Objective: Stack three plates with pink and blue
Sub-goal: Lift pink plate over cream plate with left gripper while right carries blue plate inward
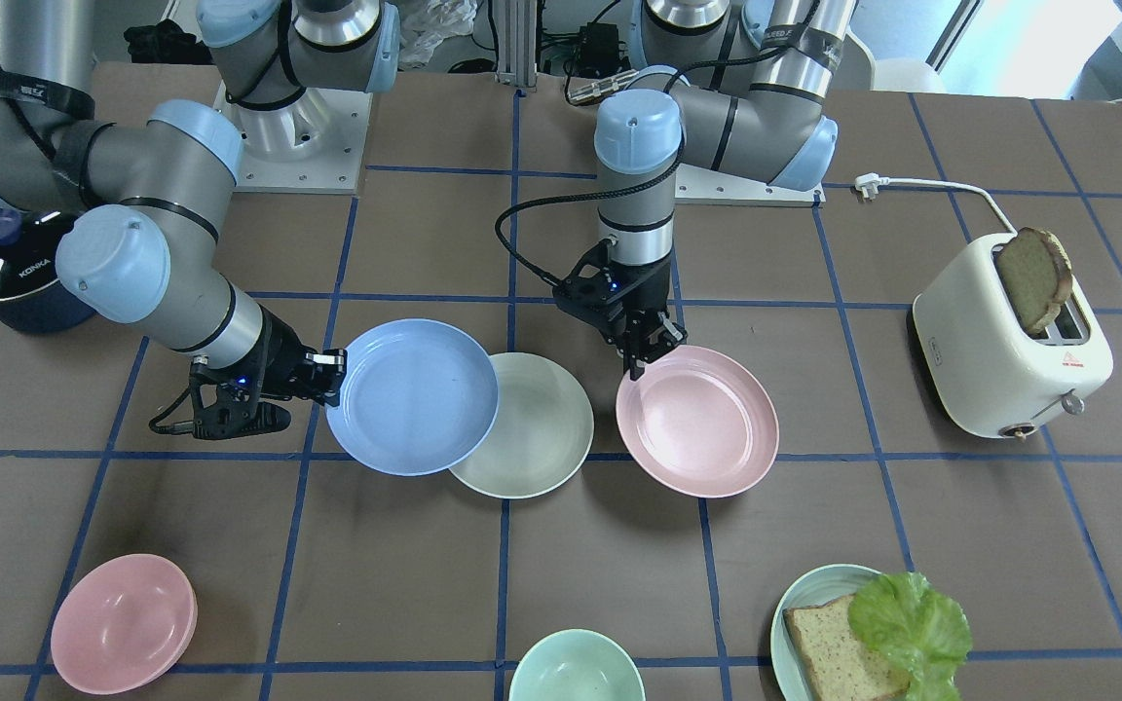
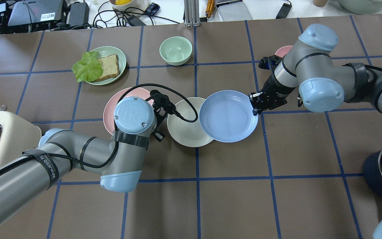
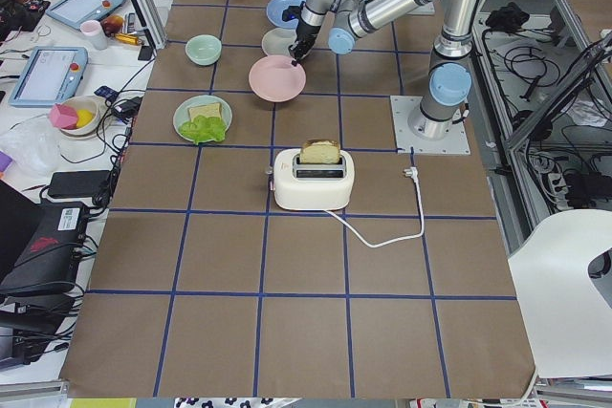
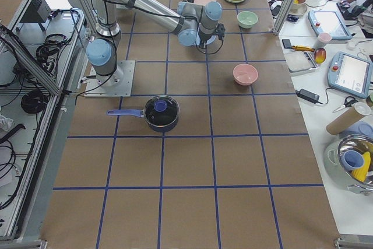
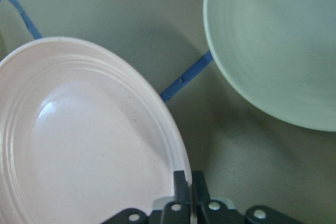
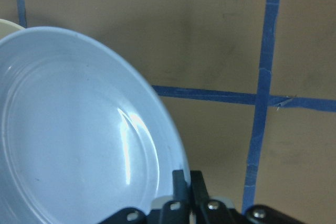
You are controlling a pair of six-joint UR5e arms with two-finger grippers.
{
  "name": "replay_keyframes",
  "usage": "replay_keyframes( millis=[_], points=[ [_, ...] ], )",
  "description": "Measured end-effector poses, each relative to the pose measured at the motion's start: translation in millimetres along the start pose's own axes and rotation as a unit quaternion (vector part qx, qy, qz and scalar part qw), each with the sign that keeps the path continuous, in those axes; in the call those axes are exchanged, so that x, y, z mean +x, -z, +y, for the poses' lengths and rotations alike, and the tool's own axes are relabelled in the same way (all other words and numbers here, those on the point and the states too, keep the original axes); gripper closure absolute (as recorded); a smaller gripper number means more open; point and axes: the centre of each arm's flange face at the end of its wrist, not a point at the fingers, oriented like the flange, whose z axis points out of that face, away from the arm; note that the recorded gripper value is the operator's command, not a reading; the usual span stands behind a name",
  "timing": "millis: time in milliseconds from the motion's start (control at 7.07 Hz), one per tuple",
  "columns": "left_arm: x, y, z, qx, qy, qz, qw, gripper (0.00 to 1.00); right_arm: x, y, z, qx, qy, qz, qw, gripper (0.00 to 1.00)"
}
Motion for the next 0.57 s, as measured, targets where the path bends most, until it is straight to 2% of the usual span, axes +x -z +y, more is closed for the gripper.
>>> replay_keyframes(
  millis=[283,566],
  points=[
    [29.6,7.6,-7.3,0.014,-0.031,0.007,0.9994,1.00,27.4,17.0,-14.5,-0.001,0.019,0.022,0.9996,1.00],
    [57.5,13.7,-11.7,0.025,-0.059,0.021,0.9977,1.00,53.5,28.6,-20.2,-0.010,0.018,0.022,0.9995,1.00]
  ],
)
